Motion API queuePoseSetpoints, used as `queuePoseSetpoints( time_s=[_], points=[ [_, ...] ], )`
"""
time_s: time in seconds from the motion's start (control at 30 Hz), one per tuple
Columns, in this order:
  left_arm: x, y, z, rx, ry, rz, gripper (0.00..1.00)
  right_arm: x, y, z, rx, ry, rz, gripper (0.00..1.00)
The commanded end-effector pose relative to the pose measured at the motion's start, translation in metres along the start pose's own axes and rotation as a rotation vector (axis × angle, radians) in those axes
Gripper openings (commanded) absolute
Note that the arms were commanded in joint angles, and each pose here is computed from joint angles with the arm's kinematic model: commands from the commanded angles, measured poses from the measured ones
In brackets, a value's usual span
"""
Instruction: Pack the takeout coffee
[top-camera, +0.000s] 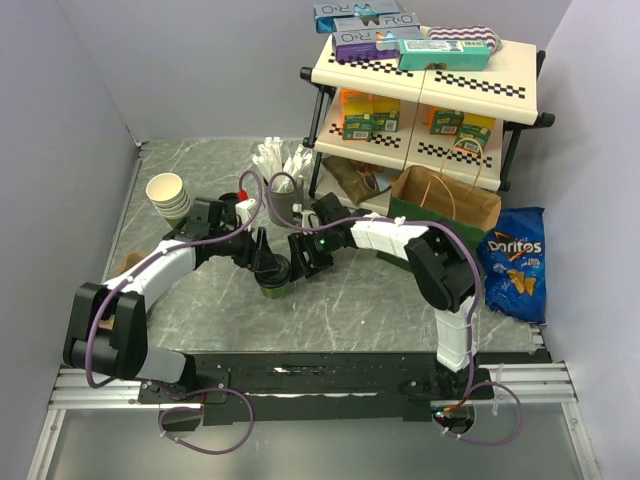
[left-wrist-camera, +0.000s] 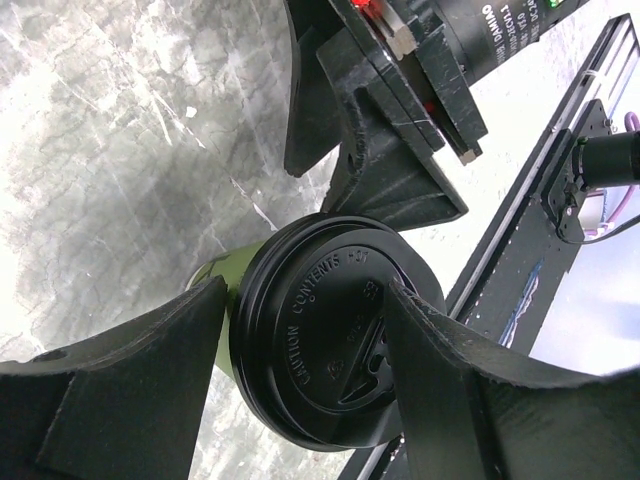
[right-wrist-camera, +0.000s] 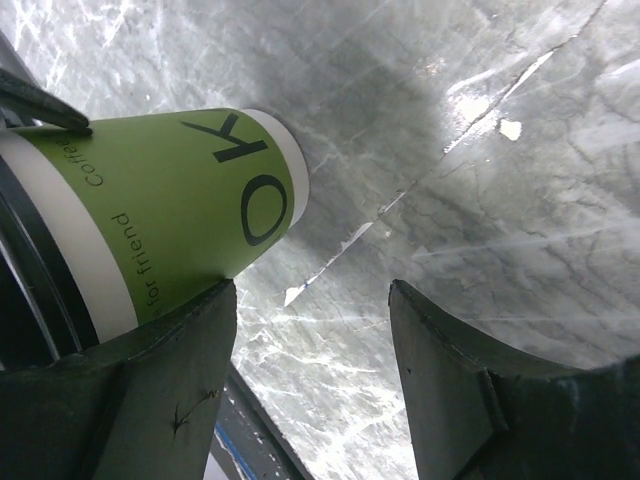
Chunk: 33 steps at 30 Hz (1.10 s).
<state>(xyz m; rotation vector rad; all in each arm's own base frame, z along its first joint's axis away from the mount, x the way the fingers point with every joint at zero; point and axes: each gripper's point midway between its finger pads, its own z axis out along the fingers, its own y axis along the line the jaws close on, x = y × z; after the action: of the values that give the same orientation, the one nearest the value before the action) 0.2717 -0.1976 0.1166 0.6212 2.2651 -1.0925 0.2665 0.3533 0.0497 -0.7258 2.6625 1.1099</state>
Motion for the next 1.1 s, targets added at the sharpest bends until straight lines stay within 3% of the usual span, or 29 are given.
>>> queuePoseSetpoints(
  time_s=[0.0, 0.3, 0.4, 0.63, 0.77, 0.8, 1.07],
  points=[
    [-0.001, -0.001, -0.004, -0.023, -0.007, 0.05, 0.69, -0.023, 0.015, -0.011, 0.011, -0.062, -0.037, 0.69],
    [-0.019, -0.012, -0.016, -0.021, -0.034, 0.11, 0.73, -0.022, 0.007, -0.043, -0.026, -0.07, -0.07, 0.71],
    [-0.02, -0.012, -0.017, -0.026, -0.034, 0.107, 0.79, -0.022, 0.007, -0.052, -0.047, -0.063, -0.089, 0.72],
    [-0.04, -0.014, -0.028, -0.05, -0.088, 0.123, 0.79, -0.031, 0.049, -0.085, -0.211, -0.092, -0.227, 0.74],
    [-0.046, -0.009, -0.044, -0.077, -0.112, 0.072, 0.8, -0.033, 0.081, -0.103, -0.39, -0.066, -0.246, 0.81],
    [-0.041, -0.008, -0.046, -0.082, -0.1, 0.06, 0.8, -0.038, 0.087, -0.105, -0.416, -0.061, -0.246, 0.98],
    [-0.007, 0.007, -0.051, -0.144, -0.055, -0.031, 0.8, -0.051, 0.094, -0.091, -0.406, -0.028, -0.133, 1.0]
  ],
)
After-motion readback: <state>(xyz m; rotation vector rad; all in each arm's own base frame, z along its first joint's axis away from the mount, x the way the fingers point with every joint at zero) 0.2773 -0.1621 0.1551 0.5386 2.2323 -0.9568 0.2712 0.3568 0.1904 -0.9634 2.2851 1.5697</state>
